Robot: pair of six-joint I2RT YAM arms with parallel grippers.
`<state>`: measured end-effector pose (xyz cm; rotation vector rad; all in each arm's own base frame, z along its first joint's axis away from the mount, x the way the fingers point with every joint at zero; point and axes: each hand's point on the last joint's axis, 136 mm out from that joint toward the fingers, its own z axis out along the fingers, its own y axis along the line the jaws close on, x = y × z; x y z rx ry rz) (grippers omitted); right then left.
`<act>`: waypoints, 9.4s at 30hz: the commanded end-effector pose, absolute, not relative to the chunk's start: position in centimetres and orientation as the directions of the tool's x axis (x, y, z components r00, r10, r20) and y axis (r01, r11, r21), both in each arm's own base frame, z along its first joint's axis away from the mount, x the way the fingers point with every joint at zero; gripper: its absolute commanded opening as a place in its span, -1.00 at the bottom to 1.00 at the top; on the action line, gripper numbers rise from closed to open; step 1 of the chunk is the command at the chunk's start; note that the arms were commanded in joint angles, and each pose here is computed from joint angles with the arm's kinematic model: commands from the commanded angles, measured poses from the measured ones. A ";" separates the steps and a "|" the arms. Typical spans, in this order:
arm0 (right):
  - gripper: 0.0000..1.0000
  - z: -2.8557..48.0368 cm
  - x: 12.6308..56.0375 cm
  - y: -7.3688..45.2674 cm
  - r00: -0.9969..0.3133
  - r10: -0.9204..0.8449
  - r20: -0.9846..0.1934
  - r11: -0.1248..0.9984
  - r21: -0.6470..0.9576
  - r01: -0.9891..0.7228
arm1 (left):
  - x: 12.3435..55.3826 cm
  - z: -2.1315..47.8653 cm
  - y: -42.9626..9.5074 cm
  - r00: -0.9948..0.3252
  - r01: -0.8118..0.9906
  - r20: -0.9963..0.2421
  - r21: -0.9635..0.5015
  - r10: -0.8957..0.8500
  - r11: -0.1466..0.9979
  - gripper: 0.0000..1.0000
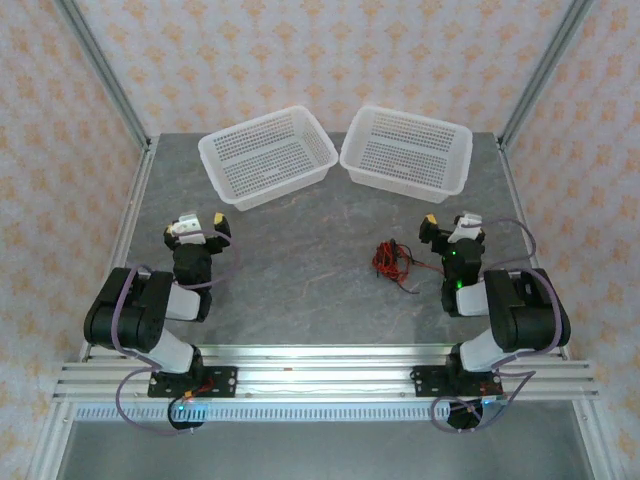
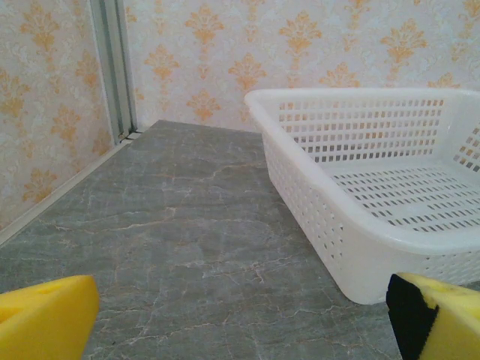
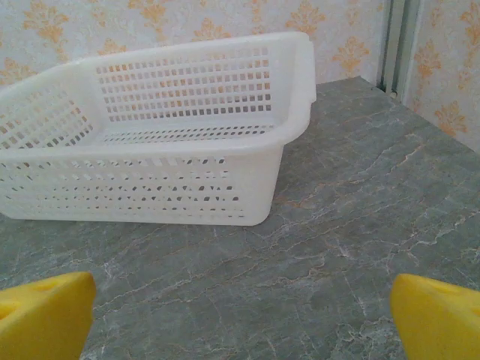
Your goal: Untangle the cables
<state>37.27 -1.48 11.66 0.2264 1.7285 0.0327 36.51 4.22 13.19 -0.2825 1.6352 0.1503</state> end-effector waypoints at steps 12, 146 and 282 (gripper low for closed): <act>0.99 12.5 37.5 -1.7 -0.119 0.172 -0.978 0.977 0.153 0.147 | 36.9 13.5 4.2 -0.060 -0.262 -0.994 -0.068 -0.086 0.963 0.99; 0.31 8.6 26.3 24.7 -0.838 0.187 -0.513 0.744 0.631 -0.220 | 31.6 10.5 -28.5 -0.788 -0.008 -0.398 -0.756 -0.470 0.654 -1.00; 0.04 14.2 23.2 24.6 -0.767 0.376 -0.519 0.573 0.781 -0.248 | 27.9 10.4 -24.9 -0.753 -0.169 -0.102 -0.924 -0.650 0.342 -1.00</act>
